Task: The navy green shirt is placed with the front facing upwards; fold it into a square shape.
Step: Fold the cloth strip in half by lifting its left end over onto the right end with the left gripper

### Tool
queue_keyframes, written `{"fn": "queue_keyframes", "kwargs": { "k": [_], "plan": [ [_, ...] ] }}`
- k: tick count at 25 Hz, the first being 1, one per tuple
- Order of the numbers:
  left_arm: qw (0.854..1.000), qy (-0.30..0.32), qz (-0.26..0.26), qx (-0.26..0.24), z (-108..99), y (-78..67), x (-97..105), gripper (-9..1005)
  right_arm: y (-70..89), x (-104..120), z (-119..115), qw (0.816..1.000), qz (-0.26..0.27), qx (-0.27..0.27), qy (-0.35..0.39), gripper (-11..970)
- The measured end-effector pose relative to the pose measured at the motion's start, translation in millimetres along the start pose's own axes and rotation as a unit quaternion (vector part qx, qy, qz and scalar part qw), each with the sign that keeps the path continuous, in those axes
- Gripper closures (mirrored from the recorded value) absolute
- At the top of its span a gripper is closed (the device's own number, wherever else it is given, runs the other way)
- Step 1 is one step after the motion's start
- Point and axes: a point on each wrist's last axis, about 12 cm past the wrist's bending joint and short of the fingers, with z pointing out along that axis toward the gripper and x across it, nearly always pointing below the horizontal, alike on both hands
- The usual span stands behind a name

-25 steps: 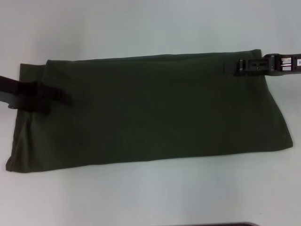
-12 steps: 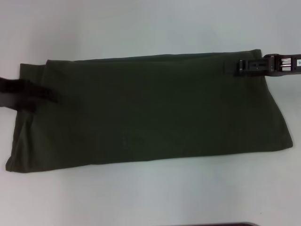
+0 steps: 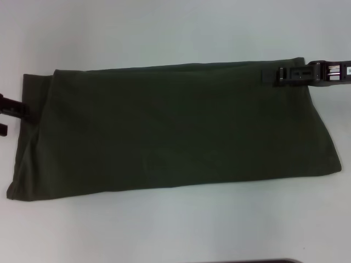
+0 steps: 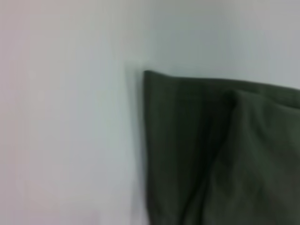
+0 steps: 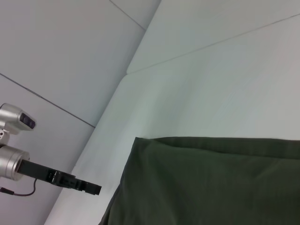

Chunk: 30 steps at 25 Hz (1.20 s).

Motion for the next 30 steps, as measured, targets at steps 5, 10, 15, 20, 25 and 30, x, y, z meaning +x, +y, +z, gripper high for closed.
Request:
{"fn": "queue_keyframes", "kwargs": {
  "k": [5, 10, 15, 20, 25, 30],
  "plan": [
    [1.0, 0.014, -0.001, -0.019, 2, -5.0, -4, 123, -0.3, 0, 0, 1.0, -0.001, 0.0, 0.001, 44],
    [1.0, 0.016, 0.008, -0.026, 13, -10.5, -5, 123, -1.3, 3, 0, 1.0, 0.0, 0.001, 0.001, 45],
    [0.999, 0.018, 0.008, -0.034, 21, -9.5, -5, 123, -1.8, 4, -1, 1.0, 0.002, 0.002, 0.001, 45],
    [0.999, 0.015, 0.007, -0.039, 24, -8.8, -5, 123, -1.6, 4, 0, 1.0, 0.004, 0.0, 0.001, 45],
    [0.999, 0.015, 0.006, -0.041, 25, -8.0, -5, 124, -1.5, 5, 0, 1.0, 0.005, 0.0, 0.001, 45],
    [0.999, 0.013, 0.006, -0.043, 26, -7.6, -5, 124, -1.7, 5, -1, 1.0, 0.006, 0.0, 0.001, 45]
  ]
}}
